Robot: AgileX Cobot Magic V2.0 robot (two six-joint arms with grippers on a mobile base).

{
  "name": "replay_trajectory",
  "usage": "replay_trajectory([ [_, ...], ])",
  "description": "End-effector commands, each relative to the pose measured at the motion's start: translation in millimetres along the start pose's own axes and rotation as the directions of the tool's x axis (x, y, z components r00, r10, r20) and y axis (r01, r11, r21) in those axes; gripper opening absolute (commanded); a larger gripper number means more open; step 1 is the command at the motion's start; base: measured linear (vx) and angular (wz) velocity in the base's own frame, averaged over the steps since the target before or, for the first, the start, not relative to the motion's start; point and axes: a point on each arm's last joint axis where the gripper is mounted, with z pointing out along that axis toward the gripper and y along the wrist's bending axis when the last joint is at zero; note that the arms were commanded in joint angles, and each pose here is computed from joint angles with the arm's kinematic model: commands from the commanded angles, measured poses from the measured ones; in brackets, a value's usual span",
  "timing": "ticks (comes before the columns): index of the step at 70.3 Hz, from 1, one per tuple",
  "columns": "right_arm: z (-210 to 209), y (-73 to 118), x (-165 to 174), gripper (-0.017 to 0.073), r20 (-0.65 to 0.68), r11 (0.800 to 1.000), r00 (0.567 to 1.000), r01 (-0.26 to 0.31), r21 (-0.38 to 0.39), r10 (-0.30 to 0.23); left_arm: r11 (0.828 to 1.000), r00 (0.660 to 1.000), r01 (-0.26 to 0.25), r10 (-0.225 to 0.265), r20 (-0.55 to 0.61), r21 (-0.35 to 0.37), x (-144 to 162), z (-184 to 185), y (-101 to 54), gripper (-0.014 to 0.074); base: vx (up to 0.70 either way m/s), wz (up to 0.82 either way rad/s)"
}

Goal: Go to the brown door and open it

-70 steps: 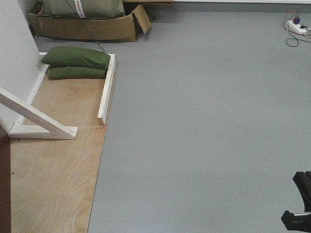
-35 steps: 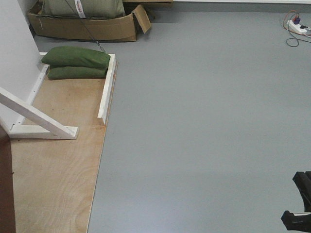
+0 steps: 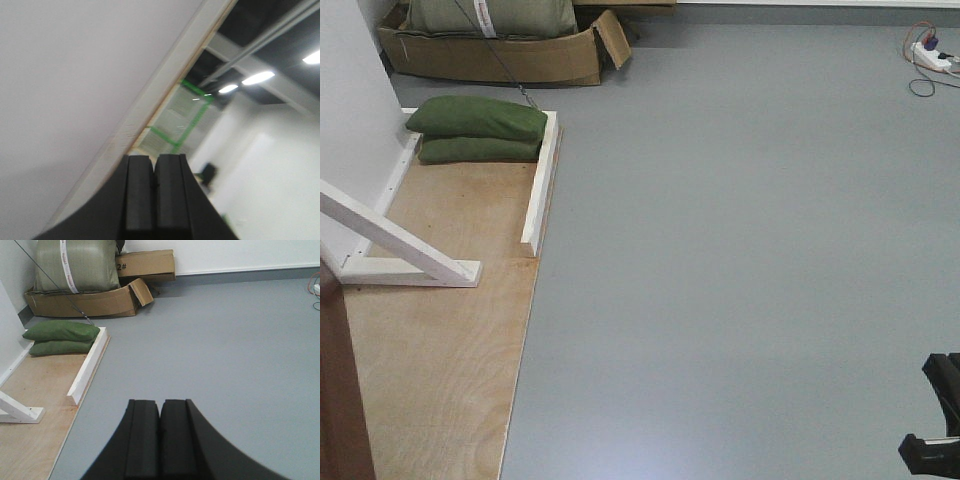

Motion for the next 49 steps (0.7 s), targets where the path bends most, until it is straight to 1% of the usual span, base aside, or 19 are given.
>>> replay_trajectory([
  [1, -1, -0.3, -7, 0.0000, 0.094, 1.000, 0.995, 0.016, 0.004, -0.016, 0.954, 0.991, 0.135, -0.128, -0.045, 0.267, -12, -13, -25.5, 0.0017, 0.00, 0.00],
  [4, -1, -0.3, -7, 0.0000, 0.094, 1.000, 0.995, 0.016, 0.004, -0.016, 0.938, 0.988, 0.155, -0.145, -0.058, 0.310, -13, -15, -29.3, 0.0017, 0.00, 0.00],
  [9, -1, -0.3, -7, 0.0000, 0.094, 1.000, 0.995, 0.016, 0.004, -0.016, 0.897, 0.981, 0.192, -0.171, -0.088, 0.399, -15, -21, -37.2, 0.0017, 0.00, 0.00],
  [13, -1, -0.3, -7, 0.0000, 0.094, 1.000, 0.995, 0.016, 0.004, -0.016, 0.861, 0.977, 0.215, -0.185, -0.111, 0.461, -17, -26, -42.7, 0.0017, 0.00, 0.00],
  [17, -1, -0.3, -7, 0.0000, 0.094, 1.000, 0.995, 0.016, 0.004, -0.016, 0.814, 0.970, 0.244, -0.199, -0.143, 0.527, -18, -32, -48.8, 0.0017, 0.00, 0.00],
  [23, -1, -0.3, -7, 0.0000, 0.094, 1.000, 0.995, 0.016, 0.004, -0.016, 0.735, 0.955, 0.295, -0.213, -0.204, 0.611, -18, -40, -57.5, 0.0017, 0.00, 0.00],
  [25, -1, -0.3, -7, 0.0000, 0.094, 1.000, 0.995, 0.016, 0.004, -0.016, 0.699, 0.949, 0.314, -0.214, -0.231, 0.642, -18, -43, -61.0, 0.0017, 0.00, 0.00],
  [26, -1, -0.3, -7, 0.0000, 0.094, 1.000, 0.995, 0.016, 0.004, -0.016, 0.690, 0.946, 0.323, -0.218, -0.240, 0.647, -18, -43, -61.7, 0.0017, 0.00, 0.00],
  [30, -1, -0.3, -7, 0.0000, 0.094, 1.000, 0.995, 0.016, 0.004, -0.016, 0.619, 0.933, 0.358, -0.211, -0.291, 0.699, -17, -50, -67.7, 0.0017, 0.00, 0.00],
  [33, -1, -0.3, -7, 0.0000, 0.094, 1.000, 0.995, 0.016, 0.004, -0.016, 0.577, 0.922, 0.387, -0.210, -0.326, 0.720, -17, -53, -70.7, 0.0017, 0.00, 0.00],
  [34, -1, -0.3, -7, 0.0000, 0.094, 1.000, 0.995, 0.016, 0.004, -0.016, 0.554, 0.918, 0.395, -0.204, -0.341, 0.733, -16, -56, -72.3, 0.0017, 0.00, 0.00],
  [35, -1, -0.3, -7, 0.0000, 0.094, 1.000, 0.995, 0.016, 0.004, -0.016, 0.546, 0.914, 0.403, -0.205, -0.350, 0.735, -16, -56, -72.8, 0.0017, 0.00, 0.00],
  [39, -1, -0.3, -7, 0.0000, 0.094, 1.000, 0.995, 0.016, 0.004, -0.016, 0.483, 0.900, 0.433, -0.188, -0.393, 0.761, -15, -62, -76.8, 0.0017, 0.00, 0.00],
  [40, -1, -0.3, -7, 0.0000, 0.094, 1.000, 0.995, 0.016, 0.004, -0.016, 0.476, 0.898, 0.437, -0.186, -0.398, 0.763, -15, -63, -77.2, 0.0017, 0.00, 0.00],
  [43, -1, -0.3, -7, 0.0000, 0.094, 1.000, 0.995, 0.016, 0.004, -0.016, 0.435, 0.895, 0.443, -0.165, -0.414, 0.784, -15, -67, -79.5, 0.0017, 0.00, 0.00],
  [44, -1, -0.3, -7, 0.0000, 0.094, 1.000, 0.995, 0.016, 0.004, -0.016, 0.414, 0.894, 0.444, -0.153, -0.421, 0.794, -15, -69, -80.6, 0.0017, 0.00, 0.00],
  [47, -1, -0.3, -7, 0.0000, 0.094, 1.000, 0.995, 0.016, 0.004, -0.016, 0.379, 0.893, 0.446, -0.132, -0.430, 0.811, -15, -73, -82.3, 0.0017, 0.00, 0.00],
  [48, -1, -0.3, -7, 0.0000, 0.094, 1.000, 0.995, 0.016, 0.004, -0.016, 0.356, 0.893, 0.447, -0.118, -0.435, 0.820, -14, -75, -83.3, 0.0017, 0.00, 0.00],
  [49, -1, -0.3, -7, 0.0000, 0.094, 1.000, 0.995, 0.016, 0.004, -0.016, 0.349, 0.892, 0.448, -0.113, -0.437, 0.823, -14, -76, -83.6, 0.0017, 0.00, 0.00],
])
